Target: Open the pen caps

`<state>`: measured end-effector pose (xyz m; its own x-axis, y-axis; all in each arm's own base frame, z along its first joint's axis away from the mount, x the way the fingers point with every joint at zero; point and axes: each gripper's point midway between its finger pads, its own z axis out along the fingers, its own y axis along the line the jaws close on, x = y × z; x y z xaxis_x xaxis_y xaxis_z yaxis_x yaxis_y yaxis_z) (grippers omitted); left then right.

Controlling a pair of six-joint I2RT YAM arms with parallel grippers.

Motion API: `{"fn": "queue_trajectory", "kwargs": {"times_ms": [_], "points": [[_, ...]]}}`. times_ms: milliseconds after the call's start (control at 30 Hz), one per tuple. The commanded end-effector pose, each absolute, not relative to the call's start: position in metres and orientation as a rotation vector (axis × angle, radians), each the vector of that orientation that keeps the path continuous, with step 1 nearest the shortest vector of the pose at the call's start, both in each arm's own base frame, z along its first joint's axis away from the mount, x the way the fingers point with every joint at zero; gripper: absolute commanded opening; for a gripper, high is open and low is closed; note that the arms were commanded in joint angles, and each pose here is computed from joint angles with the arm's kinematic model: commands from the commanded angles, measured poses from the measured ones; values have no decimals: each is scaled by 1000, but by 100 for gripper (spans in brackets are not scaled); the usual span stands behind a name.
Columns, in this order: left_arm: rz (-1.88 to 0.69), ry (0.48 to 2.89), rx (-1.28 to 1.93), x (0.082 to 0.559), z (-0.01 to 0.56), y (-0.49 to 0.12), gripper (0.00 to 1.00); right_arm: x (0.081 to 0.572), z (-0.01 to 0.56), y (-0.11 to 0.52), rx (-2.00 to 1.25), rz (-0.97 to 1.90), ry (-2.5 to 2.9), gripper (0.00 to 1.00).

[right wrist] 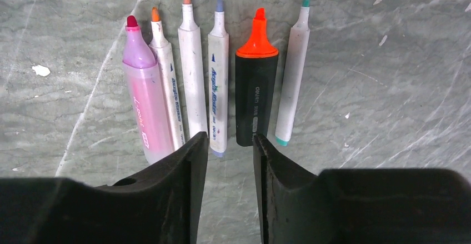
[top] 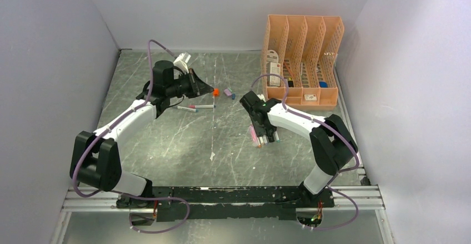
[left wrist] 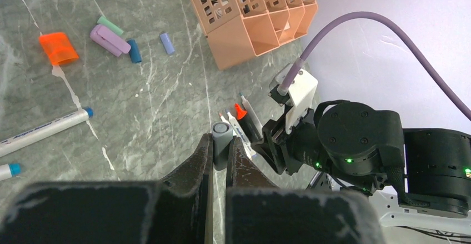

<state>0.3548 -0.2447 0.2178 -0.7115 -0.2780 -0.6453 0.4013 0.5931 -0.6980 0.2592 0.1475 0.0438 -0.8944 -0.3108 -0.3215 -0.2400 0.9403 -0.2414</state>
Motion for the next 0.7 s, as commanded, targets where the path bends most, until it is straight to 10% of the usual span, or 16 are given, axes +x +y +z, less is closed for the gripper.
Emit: {"fn": "queue_trajectory", "kwargs": {"times_ms": [0, 667], "points": [[-1182, 2054, 109, 357, 217, -247, 7, 267, 54, 154, -394, -246, 2695, 36], [-1031, 2441, 206, 405, 88, -344, 11, 258, 115, 152, -222, 105, 2597, 40]]}}
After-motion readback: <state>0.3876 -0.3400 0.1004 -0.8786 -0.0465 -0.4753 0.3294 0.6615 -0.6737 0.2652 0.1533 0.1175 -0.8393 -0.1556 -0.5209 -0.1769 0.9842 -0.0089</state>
